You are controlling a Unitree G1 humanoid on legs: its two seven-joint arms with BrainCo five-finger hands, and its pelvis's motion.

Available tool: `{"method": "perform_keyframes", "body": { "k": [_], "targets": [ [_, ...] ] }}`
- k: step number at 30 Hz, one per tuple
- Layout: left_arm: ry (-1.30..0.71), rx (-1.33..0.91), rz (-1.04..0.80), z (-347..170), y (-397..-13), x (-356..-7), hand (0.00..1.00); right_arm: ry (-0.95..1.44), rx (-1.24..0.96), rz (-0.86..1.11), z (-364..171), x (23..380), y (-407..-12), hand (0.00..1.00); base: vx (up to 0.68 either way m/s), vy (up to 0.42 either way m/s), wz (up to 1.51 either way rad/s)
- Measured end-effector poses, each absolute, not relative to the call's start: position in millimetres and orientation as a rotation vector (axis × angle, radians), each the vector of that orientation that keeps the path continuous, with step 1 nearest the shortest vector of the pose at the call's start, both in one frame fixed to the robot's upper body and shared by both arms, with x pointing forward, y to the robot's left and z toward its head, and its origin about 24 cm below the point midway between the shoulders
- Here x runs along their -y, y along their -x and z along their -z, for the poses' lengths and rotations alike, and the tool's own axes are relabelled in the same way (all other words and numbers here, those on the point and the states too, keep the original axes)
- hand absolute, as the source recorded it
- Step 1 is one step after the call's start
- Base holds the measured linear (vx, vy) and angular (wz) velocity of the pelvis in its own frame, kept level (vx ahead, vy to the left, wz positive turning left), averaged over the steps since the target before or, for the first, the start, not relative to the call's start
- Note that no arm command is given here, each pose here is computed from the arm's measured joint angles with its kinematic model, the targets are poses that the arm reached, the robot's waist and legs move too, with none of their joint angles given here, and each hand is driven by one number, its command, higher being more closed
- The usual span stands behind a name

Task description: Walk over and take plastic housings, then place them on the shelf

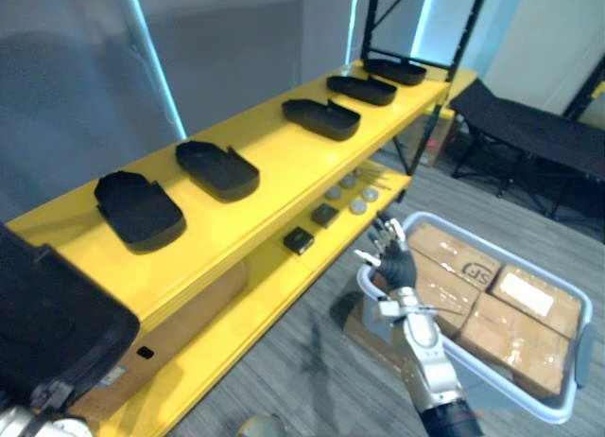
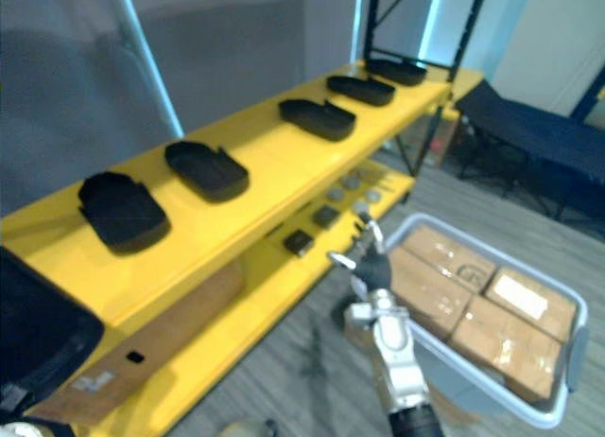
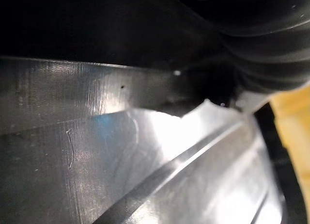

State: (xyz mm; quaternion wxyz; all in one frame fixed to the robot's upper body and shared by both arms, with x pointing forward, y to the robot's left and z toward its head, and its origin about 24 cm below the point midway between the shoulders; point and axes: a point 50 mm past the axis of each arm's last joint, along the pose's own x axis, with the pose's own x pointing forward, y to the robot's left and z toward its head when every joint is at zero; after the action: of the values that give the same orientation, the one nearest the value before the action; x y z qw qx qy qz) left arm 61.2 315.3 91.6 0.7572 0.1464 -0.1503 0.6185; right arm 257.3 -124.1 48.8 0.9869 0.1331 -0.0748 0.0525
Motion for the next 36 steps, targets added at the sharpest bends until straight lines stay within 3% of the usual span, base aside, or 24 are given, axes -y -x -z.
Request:
{"method": "perform_keyframes", "body": {
  "k": [6, 12, 23, 27, 36],
  "targets": [
    [-0.311, 0.356, -1.316, -94, -63, -309, 1.0, -0.29, 0.055, -0.224, -38, 107, -251, 0.0, -0.01, 0.01, 0.18],
    [-0.28, 0.476, -1.151, -110, -84, -297, 1.0, -0.238, 0.036, -0.141, -30, 125, -243, 0.0, 0.04, 0.086, 0.73],
    [-0.225, 0.608, -0.74, -132, -149, -267, 1.0, -0.185, 0.193, -0.027, -55, 160, -246, 0.0, 0.04, 0.013, 0.49],
    [-0.19, 0.603, -0.694, -129, -157, -257, 1.0, -0.152, 0.223, -0.027, -59, 171, -246, 0.0, -0.13, -0.085, -0.12],
    [-0.16, 0.448, -0.771, -100, -148, -257, 1.0, -0.172, 0.203, -0.052, -45, 174, -227, 0.0, -0.15, -0.054, -0.11]
  ]
}}
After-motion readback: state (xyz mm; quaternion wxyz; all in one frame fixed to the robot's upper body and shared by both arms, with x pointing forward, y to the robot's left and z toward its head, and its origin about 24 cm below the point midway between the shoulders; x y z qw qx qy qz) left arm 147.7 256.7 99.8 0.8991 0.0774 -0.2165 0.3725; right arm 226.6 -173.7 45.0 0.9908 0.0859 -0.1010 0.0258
